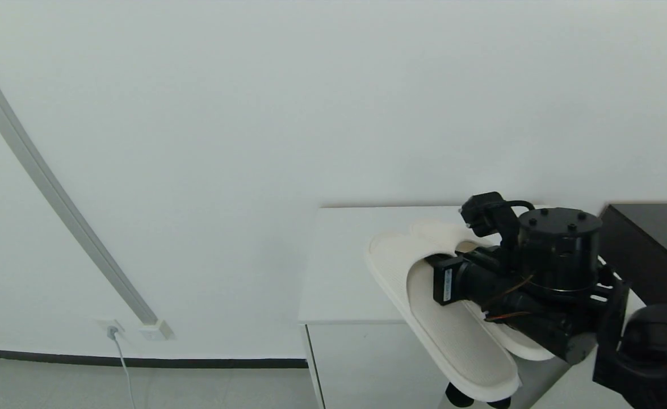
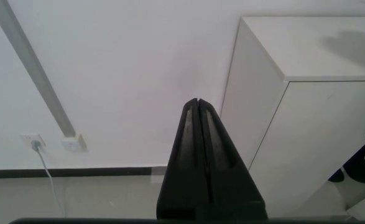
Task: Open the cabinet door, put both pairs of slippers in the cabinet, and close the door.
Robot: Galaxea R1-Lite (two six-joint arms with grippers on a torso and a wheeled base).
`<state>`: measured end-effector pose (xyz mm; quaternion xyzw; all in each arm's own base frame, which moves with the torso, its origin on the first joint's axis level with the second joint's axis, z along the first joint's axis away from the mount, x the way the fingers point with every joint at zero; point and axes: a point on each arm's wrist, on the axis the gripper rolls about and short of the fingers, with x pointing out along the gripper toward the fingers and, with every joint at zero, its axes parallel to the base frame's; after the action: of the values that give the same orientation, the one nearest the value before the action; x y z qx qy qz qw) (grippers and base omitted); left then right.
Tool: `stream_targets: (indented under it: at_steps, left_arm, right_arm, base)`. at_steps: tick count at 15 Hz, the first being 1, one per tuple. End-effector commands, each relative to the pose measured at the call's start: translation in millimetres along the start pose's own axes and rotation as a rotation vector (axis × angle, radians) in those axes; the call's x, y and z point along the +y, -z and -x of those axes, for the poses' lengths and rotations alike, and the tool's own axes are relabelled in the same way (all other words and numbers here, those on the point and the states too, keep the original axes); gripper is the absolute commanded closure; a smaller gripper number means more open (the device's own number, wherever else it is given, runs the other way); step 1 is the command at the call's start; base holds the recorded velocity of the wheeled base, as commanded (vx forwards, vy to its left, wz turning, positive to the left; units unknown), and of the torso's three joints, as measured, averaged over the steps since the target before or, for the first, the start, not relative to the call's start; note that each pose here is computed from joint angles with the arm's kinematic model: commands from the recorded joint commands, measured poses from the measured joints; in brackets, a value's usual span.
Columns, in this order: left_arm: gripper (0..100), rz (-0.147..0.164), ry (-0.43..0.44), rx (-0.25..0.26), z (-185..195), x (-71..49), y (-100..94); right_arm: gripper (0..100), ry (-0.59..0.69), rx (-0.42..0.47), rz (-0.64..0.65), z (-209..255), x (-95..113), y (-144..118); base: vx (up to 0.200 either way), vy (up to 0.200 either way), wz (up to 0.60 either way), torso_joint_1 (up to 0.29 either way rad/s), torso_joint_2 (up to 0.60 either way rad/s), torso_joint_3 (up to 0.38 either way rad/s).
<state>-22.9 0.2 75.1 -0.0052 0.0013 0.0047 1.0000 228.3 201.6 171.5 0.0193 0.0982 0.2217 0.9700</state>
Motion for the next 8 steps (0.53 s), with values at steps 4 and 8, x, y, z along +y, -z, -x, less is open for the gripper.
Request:
stream_targets:
  at_steps: [4, 8]
  left_arm:
    - [100, 0.002, -0.001, 0.000, 0.0, 0.0, -0.3]
    - [100, 0.003, -0.001, 0.000, 0.0, 0.0, -0.3]
  right_arm:
    - [100, -0.018, -0.030, -0.009, 20.4, -1.2, -7.7]
    - [100, -0.016, -0.015, -0.003, 20.0, -1.6, -3.9]
  base:
    - [0.000, 0.000, 0.00, 0.000, 0.00, 0.000]
    - [-0.200, 0.000, 0.00, 0.007, 0.01, 0.000]
